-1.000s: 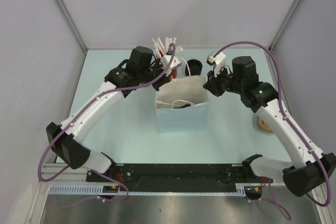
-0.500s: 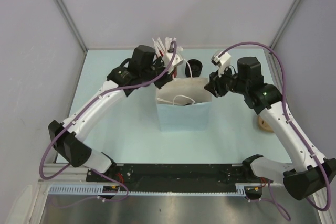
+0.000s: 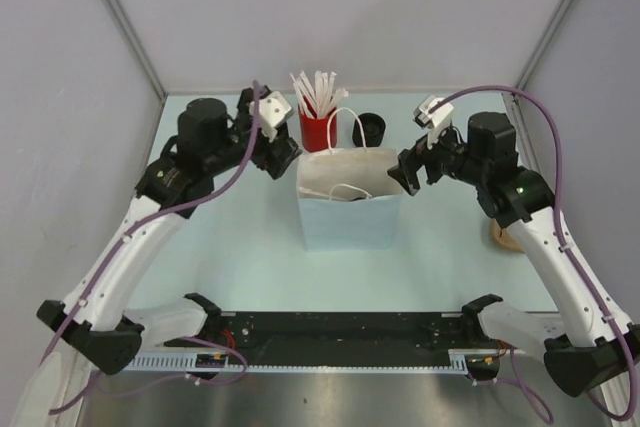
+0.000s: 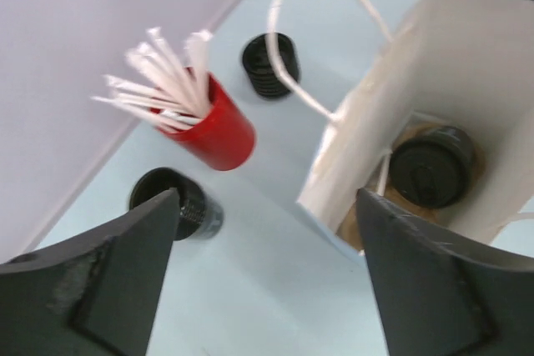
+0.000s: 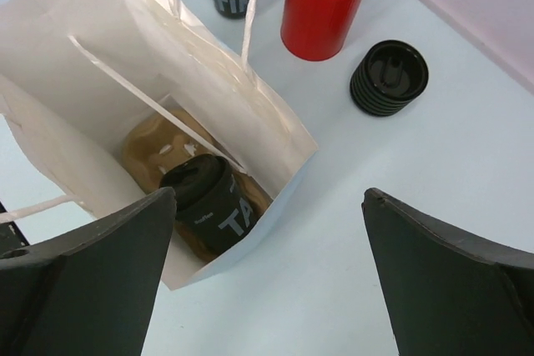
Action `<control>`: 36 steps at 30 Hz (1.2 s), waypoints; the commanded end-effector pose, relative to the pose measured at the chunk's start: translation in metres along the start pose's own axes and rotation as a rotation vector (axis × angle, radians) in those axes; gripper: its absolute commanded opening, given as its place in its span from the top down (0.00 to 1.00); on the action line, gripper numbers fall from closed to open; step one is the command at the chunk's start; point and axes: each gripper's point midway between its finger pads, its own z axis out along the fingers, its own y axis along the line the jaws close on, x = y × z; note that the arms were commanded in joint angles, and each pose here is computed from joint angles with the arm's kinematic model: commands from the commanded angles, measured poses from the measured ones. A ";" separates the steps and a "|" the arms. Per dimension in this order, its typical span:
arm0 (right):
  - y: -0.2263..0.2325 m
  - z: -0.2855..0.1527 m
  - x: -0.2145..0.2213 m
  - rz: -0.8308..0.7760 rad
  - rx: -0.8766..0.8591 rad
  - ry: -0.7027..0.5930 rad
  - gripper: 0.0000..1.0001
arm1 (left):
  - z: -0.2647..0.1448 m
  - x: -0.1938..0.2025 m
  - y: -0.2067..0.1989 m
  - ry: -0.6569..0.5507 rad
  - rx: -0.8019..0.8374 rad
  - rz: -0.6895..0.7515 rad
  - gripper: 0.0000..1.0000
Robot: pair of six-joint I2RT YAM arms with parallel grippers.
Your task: Pack the takeout coffee
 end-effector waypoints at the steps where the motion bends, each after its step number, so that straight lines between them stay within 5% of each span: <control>1: -0.005 -0.018 -0.019 -0.072 0.049 -0.072 0.00 | -0.028 -0.008 0.020 -0.068 -0.090 -0.023 0.02; 12: -0.019 -0.086 -0.069 -0.207 0.256 -0.269 0.00 | -0.092 -0.015 0.058 -0.144 -0.295 -0.077 0.01; 25: -0.076 -0.185 -0.136 -0.087 0.748 -0.487 0.00 | -0.193 -0.057 0.095 -0.263 -0.614 -0.056 0.01; 36: -0.048 -0.237 -0.182 -0.058 0.679 -0.628 0.00 | -0.271 -0.124 0.093 -0.432 -0.771 -0.056 0.01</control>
